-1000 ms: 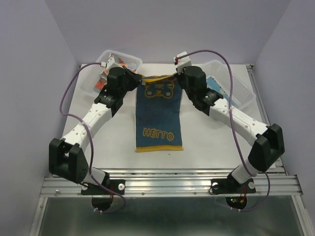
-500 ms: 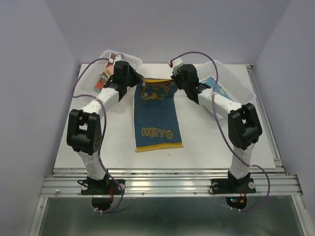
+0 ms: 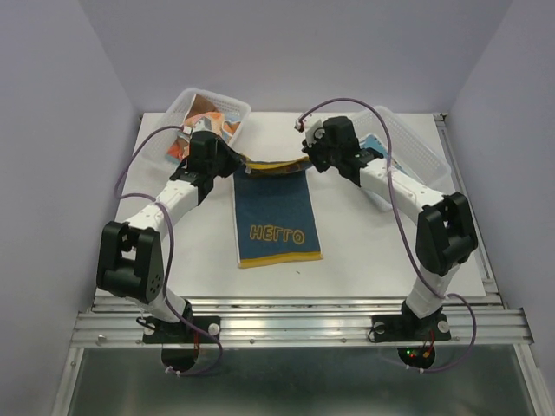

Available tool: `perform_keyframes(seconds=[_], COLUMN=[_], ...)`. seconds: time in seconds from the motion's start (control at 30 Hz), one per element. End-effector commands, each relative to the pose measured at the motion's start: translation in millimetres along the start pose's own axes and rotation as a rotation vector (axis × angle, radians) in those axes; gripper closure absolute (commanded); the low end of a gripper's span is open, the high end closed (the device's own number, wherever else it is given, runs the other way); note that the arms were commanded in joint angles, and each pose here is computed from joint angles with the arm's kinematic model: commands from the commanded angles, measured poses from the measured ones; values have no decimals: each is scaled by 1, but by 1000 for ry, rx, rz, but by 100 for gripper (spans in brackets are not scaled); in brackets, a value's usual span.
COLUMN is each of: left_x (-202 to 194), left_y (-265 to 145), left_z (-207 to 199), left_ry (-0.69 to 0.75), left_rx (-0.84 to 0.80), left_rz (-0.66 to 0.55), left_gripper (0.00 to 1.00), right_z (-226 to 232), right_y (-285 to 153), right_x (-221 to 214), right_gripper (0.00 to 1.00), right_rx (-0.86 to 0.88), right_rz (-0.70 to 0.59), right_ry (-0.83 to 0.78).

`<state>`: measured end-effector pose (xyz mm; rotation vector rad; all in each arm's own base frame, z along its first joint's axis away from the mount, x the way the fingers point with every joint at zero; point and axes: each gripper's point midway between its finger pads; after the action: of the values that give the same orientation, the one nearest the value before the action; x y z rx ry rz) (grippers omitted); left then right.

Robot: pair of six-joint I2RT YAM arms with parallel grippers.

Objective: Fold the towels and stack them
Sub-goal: Fold the towel

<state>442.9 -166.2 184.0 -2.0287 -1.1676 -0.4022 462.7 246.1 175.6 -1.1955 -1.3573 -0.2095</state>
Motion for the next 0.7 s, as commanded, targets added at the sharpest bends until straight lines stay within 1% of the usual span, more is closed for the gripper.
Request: perform_keyframes(seconds=[0.0,0.07,0.13,0.37,0.53,0.67], left_x=[-1,-13,-21,-54,-84,-97], left_y=[-26,-30,-35,-51,-65,-78], left_z=[-7,2,9,33,51,59], left_ry=[-21,-23,-35,-77,-97,-116], left_rx=[-49,-40,-34,-2,14,18], left_rz=[-20,0,16,83,135,146], left_gripper=[100,100,100,100,100,100], right_z=[17,22,31,54,65,81], right_y=[-31,-39,-41,-53,-66,-72], right_x=[12,10,-7,-41,-48,-58], right_gripper=[99,99,99,99,99,99], right_rx=[106,117,143,182,198,224], right_rz=[-31,-30,-7,55,41,57], right_ry=[-19,4,23,70,103,120])
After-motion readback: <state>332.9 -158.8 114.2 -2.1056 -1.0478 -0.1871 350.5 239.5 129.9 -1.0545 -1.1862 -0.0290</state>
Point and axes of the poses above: each gripper's point midway between its finger pads, its own y axis out along the fingers, its own z axis along the line the jaws close on, x = y × z, and after that the axes turned 1 degree about y, right-handed
